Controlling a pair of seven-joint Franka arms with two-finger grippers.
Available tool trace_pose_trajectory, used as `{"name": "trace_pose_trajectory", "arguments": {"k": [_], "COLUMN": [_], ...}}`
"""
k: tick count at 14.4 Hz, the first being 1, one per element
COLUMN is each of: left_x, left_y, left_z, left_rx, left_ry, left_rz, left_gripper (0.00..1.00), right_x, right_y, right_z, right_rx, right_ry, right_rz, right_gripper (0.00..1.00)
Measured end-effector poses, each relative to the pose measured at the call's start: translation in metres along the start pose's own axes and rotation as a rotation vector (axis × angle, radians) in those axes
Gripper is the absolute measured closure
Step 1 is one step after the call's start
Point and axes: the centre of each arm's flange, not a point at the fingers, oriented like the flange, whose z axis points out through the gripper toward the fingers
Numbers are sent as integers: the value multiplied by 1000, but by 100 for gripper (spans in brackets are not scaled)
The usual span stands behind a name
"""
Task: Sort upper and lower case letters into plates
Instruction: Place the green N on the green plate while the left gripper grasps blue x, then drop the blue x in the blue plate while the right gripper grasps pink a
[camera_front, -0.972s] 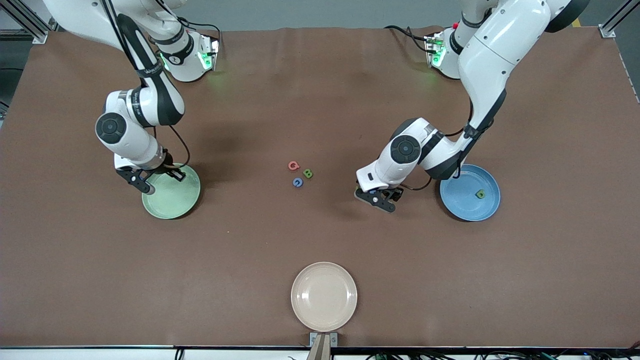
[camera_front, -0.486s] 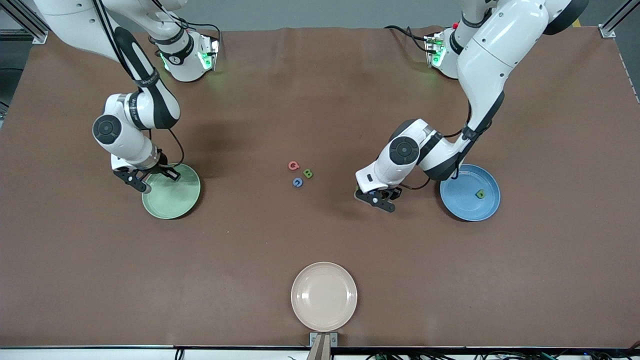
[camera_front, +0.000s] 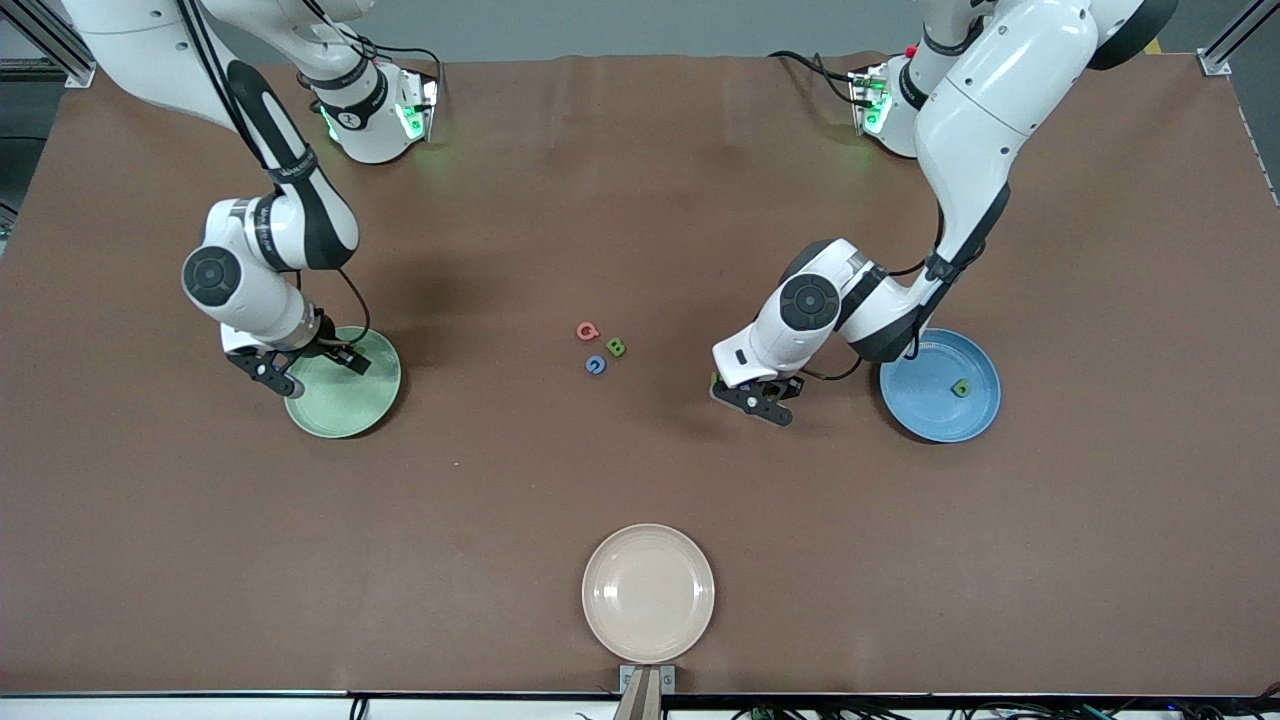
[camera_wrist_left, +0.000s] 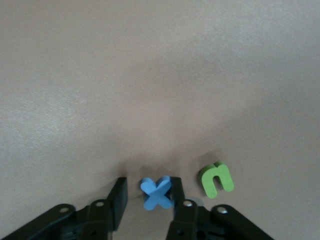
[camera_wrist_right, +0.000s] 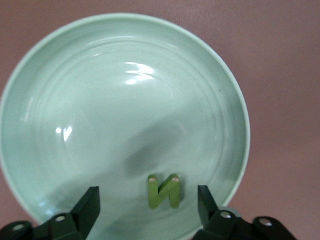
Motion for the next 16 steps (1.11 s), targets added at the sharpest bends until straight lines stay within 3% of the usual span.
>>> {"name": "trace_pose_trajectory", "arguments": {"k": [3, 5, 8, 11, 16], "left_x": [0, 1, 1, 1, 1], "left_y": [0, -1, -1, 0, 1], "left_z": [0, 0, -1, -1, -2], "left_rx": [1, 1, 2, 2, 8], "left_ry": [1, 2, 2, 4, -6], "left_rz": [-17, -24, -38, -136, -187], "left_gripper": [62, 65, 68, 73, 73], "right_x": [-4, -34, -107, -172, -212], "right_y": [-49, -92, -164, -218, -250], "right_z": [-67, -85, -84, -65, -14], "right_rx": [-1, 18, 45, 91, 107], "right_ry": [-60, -67, -30, 8, 17], "right_rz": [34, 78, 165, 258, 400], "right_gripper": [0, 0, 0, 0, 0]}}
